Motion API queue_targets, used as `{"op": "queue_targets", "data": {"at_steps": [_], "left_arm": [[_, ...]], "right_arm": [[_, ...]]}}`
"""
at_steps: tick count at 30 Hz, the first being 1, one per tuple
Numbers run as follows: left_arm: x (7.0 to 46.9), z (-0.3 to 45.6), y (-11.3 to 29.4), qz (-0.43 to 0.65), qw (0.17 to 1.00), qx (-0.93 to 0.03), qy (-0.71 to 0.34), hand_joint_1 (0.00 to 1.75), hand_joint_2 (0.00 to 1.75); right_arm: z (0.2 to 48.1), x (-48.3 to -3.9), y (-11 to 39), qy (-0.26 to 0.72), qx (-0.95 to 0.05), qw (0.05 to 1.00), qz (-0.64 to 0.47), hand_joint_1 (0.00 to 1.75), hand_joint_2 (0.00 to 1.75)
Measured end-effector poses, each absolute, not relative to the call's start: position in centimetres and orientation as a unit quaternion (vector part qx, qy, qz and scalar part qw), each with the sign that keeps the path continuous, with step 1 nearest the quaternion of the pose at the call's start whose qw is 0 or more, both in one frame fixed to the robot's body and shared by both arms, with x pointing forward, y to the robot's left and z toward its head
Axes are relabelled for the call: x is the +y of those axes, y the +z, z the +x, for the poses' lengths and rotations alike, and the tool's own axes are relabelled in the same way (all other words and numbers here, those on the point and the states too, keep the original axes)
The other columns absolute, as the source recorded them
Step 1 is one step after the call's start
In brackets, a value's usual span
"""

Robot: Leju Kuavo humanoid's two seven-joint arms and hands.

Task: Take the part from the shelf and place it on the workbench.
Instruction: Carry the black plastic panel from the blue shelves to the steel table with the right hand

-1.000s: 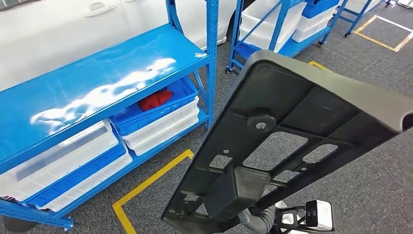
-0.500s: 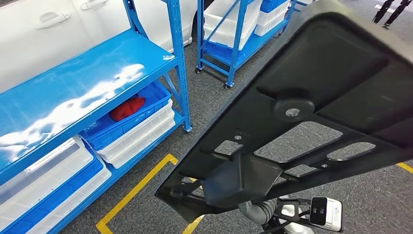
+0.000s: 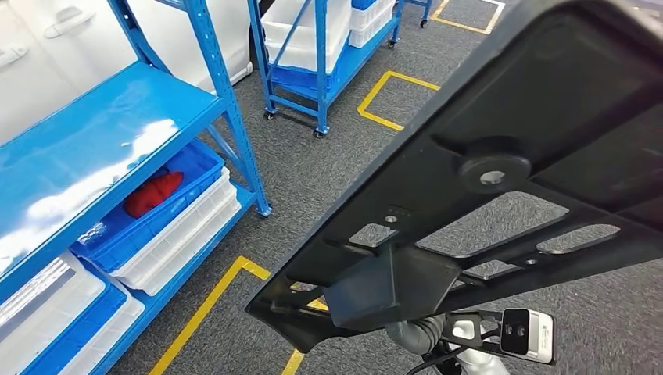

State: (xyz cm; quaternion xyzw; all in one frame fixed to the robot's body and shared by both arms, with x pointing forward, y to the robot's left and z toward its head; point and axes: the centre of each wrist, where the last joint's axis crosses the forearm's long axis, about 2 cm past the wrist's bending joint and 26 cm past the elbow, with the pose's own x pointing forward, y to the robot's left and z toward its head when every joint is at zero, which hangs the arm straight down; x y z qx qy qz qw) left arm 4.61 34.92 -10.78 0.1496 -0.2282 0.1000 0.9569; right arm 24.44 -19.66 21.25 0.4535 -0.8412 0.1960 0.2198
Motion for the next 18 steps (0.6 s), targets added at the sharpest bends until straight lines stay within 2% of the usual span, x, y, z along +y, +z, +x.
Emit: {"op": "queue_targets", "data": {"at_steps": [18], "left_arm": [[36.6, 4.2, -10.6, 0.172, 0.953, -0.223, 0.115, 0.0, 1.75]], "right_arm": [[26.6, -18.4, 22.8, 0.142, -0.853, 0.212, 0.456, 1.75, 1.75]]}}
